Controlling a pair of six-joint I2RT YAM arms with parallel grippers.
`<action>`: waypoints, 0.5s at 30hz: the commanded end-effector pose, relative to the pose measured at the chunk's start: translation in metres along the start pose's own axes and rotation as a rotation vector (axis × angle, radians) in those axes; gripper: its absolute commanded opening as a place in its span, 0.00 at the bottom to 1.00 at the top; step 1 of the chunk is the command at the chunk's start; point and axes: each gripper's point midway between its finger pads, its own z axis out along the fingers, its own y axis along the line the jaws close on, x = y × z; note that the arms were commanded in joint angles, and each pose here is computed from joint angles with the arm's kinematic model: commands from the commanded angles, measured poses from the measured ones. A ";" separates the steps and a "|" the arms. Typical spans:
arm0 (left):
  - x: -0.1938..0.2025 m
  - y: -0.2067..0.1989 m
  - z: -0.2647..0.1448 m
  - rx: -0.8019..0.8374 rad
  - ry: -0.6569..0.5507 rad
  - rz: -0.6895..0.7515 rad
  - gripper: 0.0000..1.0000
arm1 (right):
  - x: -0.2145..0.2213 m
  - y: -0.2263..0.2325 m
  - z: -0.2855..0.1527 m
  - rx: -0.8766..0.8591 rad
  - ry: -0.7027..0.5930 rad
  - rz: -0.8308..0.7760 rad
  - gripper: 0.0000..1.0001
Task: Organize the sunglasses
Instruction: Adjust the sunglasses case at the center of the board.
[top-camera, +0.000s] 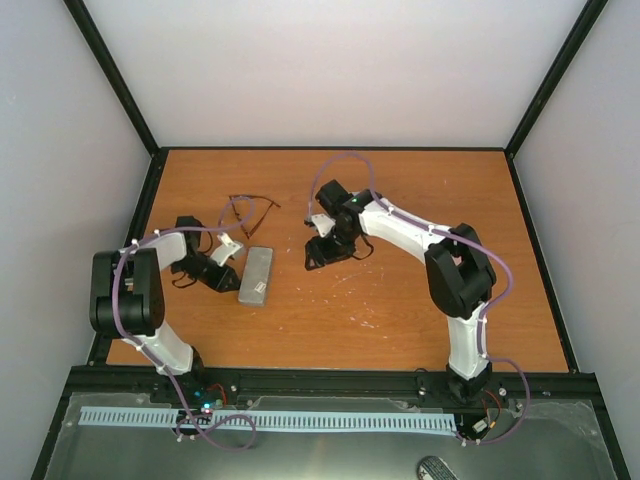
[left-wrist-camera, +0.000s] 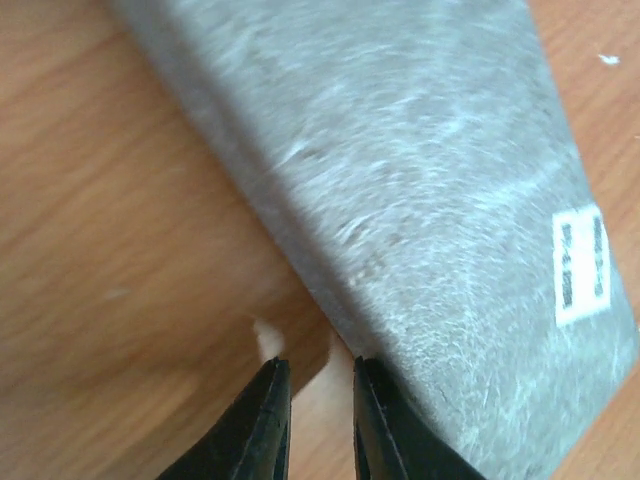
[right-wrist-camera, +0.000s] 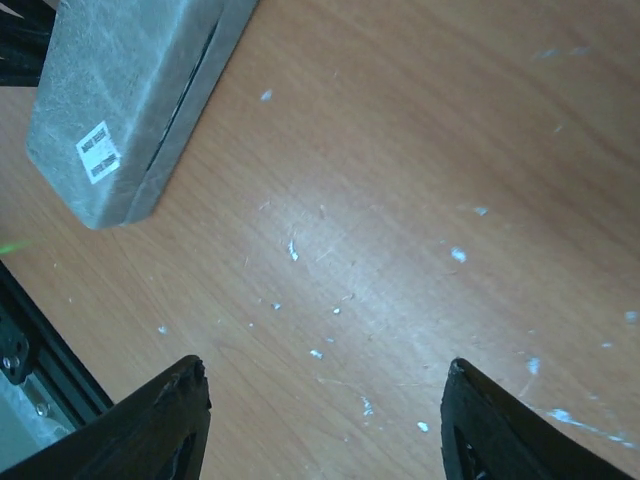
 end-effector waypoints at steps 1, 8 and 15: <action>-0.013 -0.025 0.005 0.034 -0.050 0.046 0.19 | 0.011 0.013 0.017 -0.046 0.020 0.001 0.62; -0.033 -0.027 0.025 0.018 -0.090 0.092 0.18 | 0.013 0.008 0.052 0.007 0.015 -0.059 0.70; -0.016 0.000 0.037 -0.122 -0.053 0.118 0.17 | -0.018 0.013 0.070 0.100 -0.035 -0.227 1.00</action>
